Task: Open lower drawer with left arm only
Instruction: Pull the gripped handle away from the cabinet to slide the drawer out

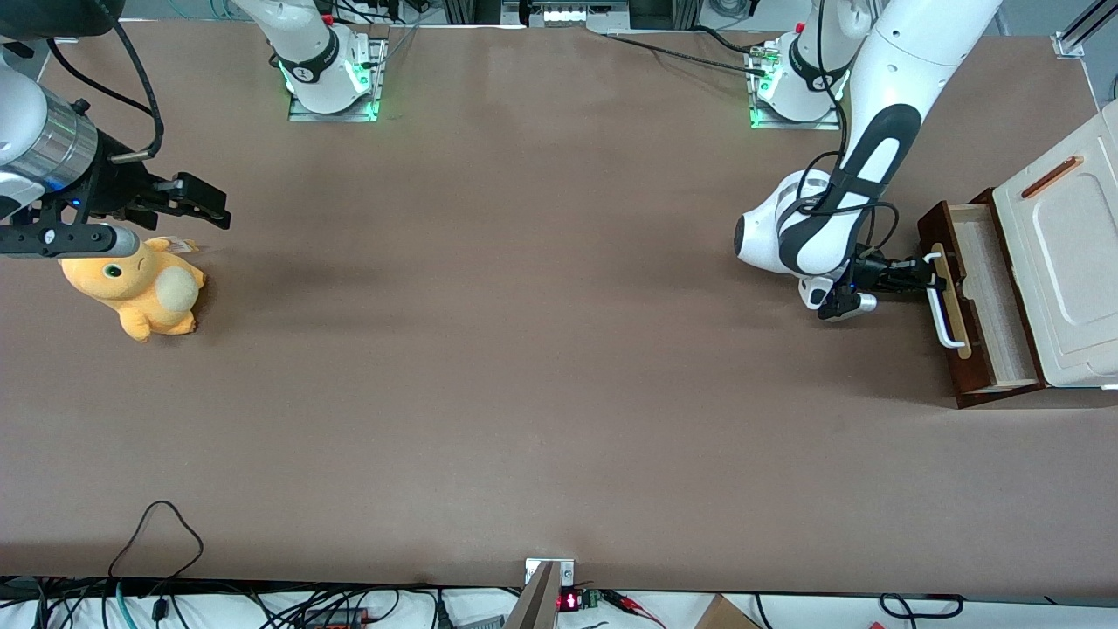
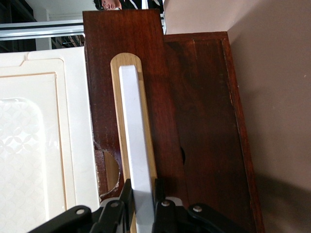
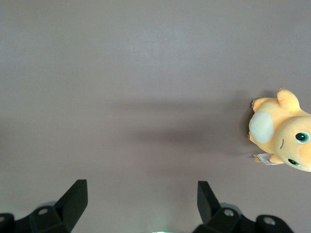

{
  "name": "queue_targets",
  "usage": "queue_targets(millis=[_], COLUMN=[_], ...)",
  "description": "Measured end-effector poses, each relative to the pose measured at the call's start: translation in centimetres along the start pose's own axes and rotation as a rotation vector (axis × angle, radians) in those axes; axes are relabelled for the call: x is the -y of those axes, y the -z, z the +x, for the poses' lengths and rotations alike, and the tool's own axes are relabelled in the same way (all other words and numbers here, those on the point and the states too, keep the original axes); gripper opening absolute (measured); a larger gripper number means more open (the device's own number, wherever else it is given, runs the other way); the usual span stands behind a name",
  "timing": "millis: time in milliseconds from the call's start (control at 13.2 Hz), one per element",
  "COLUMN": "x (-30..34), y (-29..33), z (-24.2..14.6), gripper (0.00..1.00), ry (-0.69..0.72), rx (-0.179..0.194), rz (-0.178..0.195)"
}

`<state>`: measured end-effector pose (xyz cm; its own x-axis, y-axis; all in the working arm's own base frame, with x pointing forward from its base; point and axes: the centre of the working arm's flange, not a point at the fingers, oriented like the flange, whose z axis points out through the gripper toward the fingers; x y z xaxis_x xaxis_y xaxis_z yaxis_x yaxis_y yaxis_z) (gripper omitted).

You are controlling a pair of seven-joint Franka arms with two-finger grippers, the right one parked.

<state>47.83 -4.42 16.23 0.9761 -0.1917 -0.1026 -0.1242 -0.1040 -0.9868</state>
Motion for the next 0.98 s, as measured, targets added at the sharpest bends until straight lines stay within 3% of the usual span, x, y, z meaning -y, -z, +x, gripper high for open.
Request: queue_targets(millis=[529,832,983], x=[0.2,0.2,0.8], y=[2.8,3.1,5.4], z=[0.7,0.7,1.8], gripper=[0.20,0.20,0.37], ry=[0.018,0.018,0.033], rx=[-0.013,-0.018,-0.065], rz=[-0.038,-0.040,-0.058])
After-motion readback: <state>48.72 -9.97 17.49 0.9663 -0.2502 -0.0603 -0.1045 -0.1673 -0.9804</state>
